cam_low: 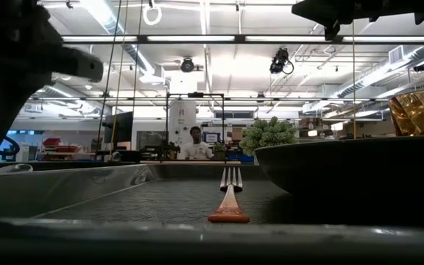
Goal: Pick and place plate/cup/fork/spoon on tray
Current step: Put the yellow spoon on the black tray on the left of the orange fork
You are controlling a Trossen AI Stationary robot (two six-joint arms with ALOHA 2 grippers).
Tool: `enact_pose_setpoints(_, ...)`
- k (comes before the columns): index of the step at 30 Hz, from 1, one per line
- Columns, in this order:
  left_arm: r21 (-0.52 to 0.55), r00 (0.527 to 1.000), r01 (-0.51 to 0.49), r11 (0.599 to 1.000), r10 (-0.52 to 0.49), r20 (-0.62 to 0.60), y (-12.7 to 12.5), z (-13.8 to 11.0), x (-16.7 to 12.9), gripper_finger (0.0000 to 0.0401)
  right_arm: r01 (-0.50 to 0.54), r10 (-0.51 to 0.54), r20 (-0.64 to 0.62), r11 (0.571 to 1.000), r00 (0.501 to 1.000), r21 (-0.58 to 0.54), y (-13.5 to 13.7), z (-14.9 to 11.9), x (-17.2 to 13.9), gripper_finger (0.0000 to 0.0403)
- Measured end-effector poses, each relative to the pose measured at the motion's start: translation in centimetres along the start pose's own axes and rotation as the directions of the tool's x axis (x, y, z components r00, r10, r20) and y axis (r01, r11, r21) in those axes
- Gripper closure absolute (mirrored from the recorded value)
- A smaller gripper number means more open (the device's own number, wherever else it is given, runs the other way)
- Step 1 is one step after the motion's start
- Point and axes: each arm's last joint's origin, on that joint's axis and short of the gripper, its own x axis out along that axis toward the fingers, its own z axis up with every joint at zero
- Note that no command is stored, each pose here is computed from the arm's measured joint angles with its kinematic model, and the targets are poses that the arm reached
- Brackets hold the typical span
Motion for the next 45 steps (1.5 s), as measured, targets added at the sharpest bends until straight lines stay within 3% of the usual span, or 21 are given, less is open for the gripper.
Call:
enact_pose_setpoints(15, -0.034, 0.998, 0.010, 0.999, -0.011, -0.058, 0.3, 0.0, 3.5, 0.0259, -0.001, 0.001, -0.005, 1.000, 1.000, 0.000, 0.0, 0.0, 0.0, 0.0396)
enact_pose_setpoints(20, -0.039, 0.997, 0.013, 0.999, -0.015, -0.070, 0.1, 0.1, 3.5, 0.0268, -0.003, 0.003, -0.004, 1.000, 1.000, 0.004, 0.0, 0.0, 0.0, 0.0396)
enact_pose_setpoints(31, -0.001, 0.996, 0.035, 0.999, -0.035, -0.081, -0.1, 0.0, 3.5, 0.0338, -0.012, 0.011, 0.015, 1.000, 1.000, 0.017, 0.2, 0.2, 0.0, 0.0396)
enact_pose_setpoints(39, 0.004, 0.996, 0.045, 0.999, -0.044, -0.071, -0.2, -0.1, 3.4, 0.0329, -0.011, 0.011, 0.013, 1.000, 1.000, 0.015, 0.2, 0.1, 0.0, 0.0396)
enact_pose_setpoints(45, 0.000, 0.992, 0.123, 0.992, -0.123, -0.033, -0.8, -0.3, 2.6, 0.0333, -0.011, 0.011, 0.012, 1.000, 1.000, 0.016, 0.2, 0.1, 0.0, 0.0396)
